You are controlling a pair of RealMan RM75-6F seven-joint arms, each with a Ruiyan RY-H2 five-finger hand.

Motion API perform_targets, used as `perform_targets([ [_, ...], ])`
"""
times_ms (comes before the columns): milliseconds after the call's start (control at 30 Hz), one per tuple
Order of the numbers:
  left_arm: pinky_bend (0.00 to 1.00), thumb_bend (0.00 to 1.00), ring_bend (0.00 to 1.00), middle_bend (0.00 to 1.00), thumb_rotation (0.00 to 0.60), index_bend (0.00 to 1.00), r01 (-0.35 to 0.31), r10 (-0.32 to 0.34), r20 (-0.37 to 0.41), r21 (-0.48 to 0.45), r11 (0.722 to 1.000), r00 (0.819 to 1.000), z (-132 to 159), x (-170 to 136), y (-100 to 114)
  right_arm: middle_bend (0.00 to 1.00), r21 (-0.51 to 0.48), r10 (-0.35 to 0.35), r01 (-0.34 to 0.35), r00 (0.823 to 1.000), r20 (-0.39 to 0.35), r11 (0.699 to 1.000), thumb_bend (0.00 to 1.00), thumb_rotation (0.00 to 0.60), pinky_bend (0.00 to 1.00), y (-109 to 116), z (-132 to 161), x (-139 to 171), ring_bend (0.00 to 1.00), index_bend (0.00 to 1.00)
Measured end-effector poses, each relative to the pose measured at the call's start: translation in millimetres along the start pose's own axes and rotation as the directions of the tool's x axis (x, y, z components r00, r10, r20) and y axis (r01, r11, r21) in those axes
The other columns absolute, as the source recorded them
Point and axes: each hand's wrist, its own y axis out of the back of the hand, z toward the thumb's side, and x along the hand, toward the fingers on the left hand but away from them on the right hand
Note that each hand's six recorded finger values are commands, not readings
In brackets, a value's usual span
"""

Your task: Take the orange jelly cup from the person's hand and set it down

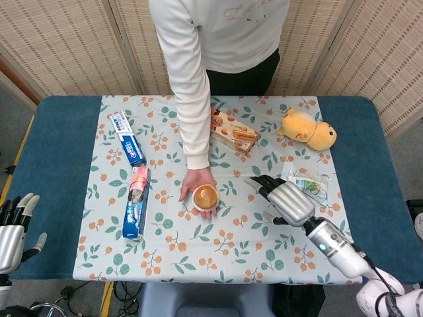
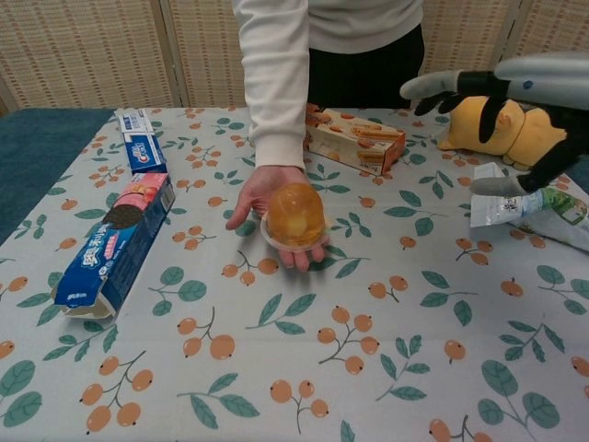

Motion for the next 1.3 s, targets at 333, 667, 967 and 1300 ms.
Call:
perform_targets([
  [333,0.00,0.32,0.02,0.00,0.600,0.01,0.000,0.001,-0.020,0.002,1.000,1.000,-4.0,-5.4,1.5,0.13,0.001,0.036,-0.036,0.995,-0.090,0.999,0.26,0.600,0.33,-17.4,37.9,-67.5,0.12,0.02],
  [667,0.00,0.32,0.02,0.00,0.600,0.01,0.002,-0.002,-0.032,0.005,1.000,0.999,-8.7,-9.4,1.0,0.13,0.018,0.075,-0.074,0.991,-0.108,0.997,0.26,0.600,0.33,-39.6,56.8,-109.0,0.12,0.02],
  [967,0.00,0.32,0.02,0.00,0.600,0.01,0.004,-0.003,-0.052,0.002,1.000,0.999,-15.8,-14.5,-0.4,0.16,0.038,0.098,-0.094,0.989,-0.113,0.995,0.26,0.600,0.33,-58.7,69.4,-130.1,0.12,0.02],
  [1300,0.00,0.32,0.02,0.00,0.600,0.01,0.004,-0.005,-0.069,-0.008,1.000,0.998,-23.3,-19.1,-3.0,0.27,0.057,0.094,-0.088,0.990,-0.106,0.994,0.38,0.600,0.44,-69.3,75.3,-145.6,0.22,0.24],
])
